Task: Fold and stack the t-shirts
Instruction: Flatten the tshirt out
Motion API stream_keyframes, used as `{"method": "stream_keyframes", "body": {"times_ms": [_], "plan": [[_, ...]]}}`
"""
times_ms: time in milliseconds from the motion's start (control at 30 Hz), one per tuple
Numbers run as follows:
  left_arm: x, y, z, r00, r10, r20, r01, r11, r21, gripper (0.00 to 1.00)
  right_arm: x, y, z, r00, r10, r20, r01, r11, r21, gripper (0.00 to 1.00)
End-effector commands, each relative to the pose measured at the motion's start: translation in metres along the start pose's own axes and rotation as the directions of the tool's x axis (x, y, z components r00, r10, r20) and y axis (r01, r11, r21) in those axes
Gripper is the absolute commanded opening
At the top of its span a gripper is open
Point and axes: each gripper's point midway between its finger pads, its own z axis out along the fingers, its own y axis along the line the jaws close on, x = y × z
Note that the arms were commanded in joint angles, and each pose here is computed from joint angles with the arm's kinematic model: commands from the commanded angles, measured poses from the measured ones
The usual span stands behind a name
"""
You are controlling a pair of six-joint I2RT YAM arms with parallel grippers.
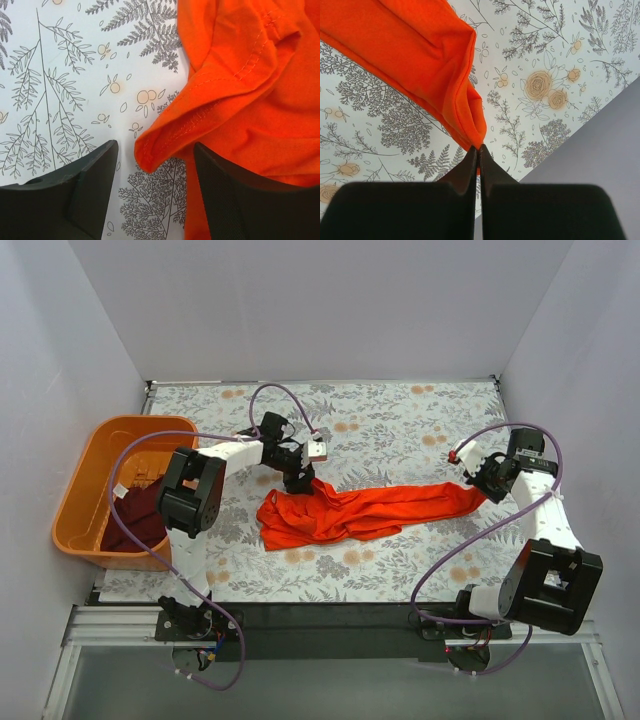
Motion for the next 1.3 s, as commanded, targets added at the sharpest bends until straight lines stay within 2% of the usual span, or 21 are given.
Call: {"method": "stream_keyframes", "body": {"times_ms": [0, 167, 233, 267, 300, 367, 400, 500, 533, 633, 733, 800, 867, 967, 1100, 1233, 1267], "plan": [[-0.020, 0.004, -0.003, 0.995, 0.071, 0.070, -0.072, 0.997, 0.021, 0.58, -0.008, -0.008, -0.007, 1.000, -0.018, 0.012, 0.018, 1.000, 0.008, 0.01], [-0.026, -0.003, -0.008, 0.994, 0.081, 0.075, -0.084, 0.995, 0.051, 0.21, -0.010, -0.011, -0.008, 1.000, -0.022, 0.013, 0.022, 1.000, 0.016, 0.01], [-0.034, -0.002, -0.012, 0.993, 0.080, 0.082, -0.085, 0.995, 0.055, 0.11, -0.011, -0.012, -0.008, 1.000, -0.014, 0.015, 0.014, 1.000, 0.018, 0.01], [-0.034, -0.007, -0.016, 0.996, 0.057, 0.064, -0.061, 0.996, 0.071, 0.03, -0.012, -0.013, -0.009, 1.000, -0.009, 0.018, 0.008, 1.000, 0.018, 0.01], [-0.039, -0.006, -0.022, 0.998, 0.027, 0.060, -0.030, 0.998, 0.062, 0.00, -0.013, -0.016, -0.010, 1.000, -0.006, 0.022, 0.005, 1.000, 0.026, 0.01], [-0.055, 0.013, -0.043, 0.997, -0.008, 0.076, 0.010, 1.000, -0.017, 0.00, -0.018, -0.019, -0.014, 0.999, 0.008, 0.034, -0.010, 0.999, 0.039, 0.01], [-0.073, 0.018, -0.062, 0.991, -0.078, 0.109, 0.086, 0.994, -0.067, 0.00, -0.024, -0.026, -0.019, 0.999, 0.007, 0.048, -0.010, 0.998, 0.058, 0.01], [-0.105, 0.043, -0.114, 0.976, -0.114, 0.184, 0.151, 0.968, -0.200, 0.00, -0.040, -0.039, -0.032, 0.995, 0.025, 0.100, -0.035, 0.995, 0.098, 0.01], [-0.119, 0.042, -0.140, 0.958, -0.172, 0.230, 0.226, 0.945, -0.235, 0.00, -0.049, -0.049, -0.042, 0.992, 0.021, 0.124, -0.037, 0.991, 0.128, 0.01], [-0.149, 0.032, -0.192, 0.943, -0.188, 0.276, 0.284, 0.886, -0.367, 0.00, -0.066, -0.062, -0.061, 0.985, 0.029, 0.173, -0.060, 0.983, 0.175, 0.01], [-0.157, 0.012, -0.224, 0.923, -0.213, 0.321, 0.344, 0.829, -0.440, 0.00, -0.075, -0.069, -0.081, 0.979, 0.026, 0.201, -0.072, 0.972, 0.225, 0.01], [-0.169, -0.012, -0.255, 0.918, -0.170, 0.359, 0.347, 0.781, -0.518, 0.00, -0.080, -0.069, -0.095, 0.976, 0.014, 0.217, -0.071, 0.964, 0.258, 0.01], [-0.191, -0.039, -0.289, 0.895, -0.117, 0.430, 0.371, 0.729, -0.574, 0.00, -0.089, -0.069, -0.121, 0.968, -0.019, 0.250, -0.065, 0.945, 0.321, 0.01], [-0.202, -0.060, -0.326, 0.875, -0.066, 0.479, 0.406, 0.640, -0.653, 0.00, -0.106, -0.068, -0.166, 0.948, -0.068, 0.310, -0.071, 0.906, 0.417, 0.01], [-0.236, -0.094, -0.392, 0.834, 0.114, 0.540, 0.423, 0.498, -0.757, 0.00, -0.136, -0.080, -0.229, 0.906, -0.131, 0.403, -0.121, 0.831, 0.542, 0.01], [-0.261, -0.086, -0.430, 0.817, 0.232, 0.528, 0.415, 0.397, -0.818, 0.00, -0.164, -0.114, -0.271, 0.853, -0.153, 0.500, -0.226, 0.755, 0.616, 0.01], [-0.262, -0.078, -0.435, 0.820, 0.242, 0.518, 0.417, 0.367, -0.831, 0.00, -0.171, -0.120, -0.274, 0.841, -0.153, 0.519, -0.239, 0.755, 0.610, 0.01]]}}
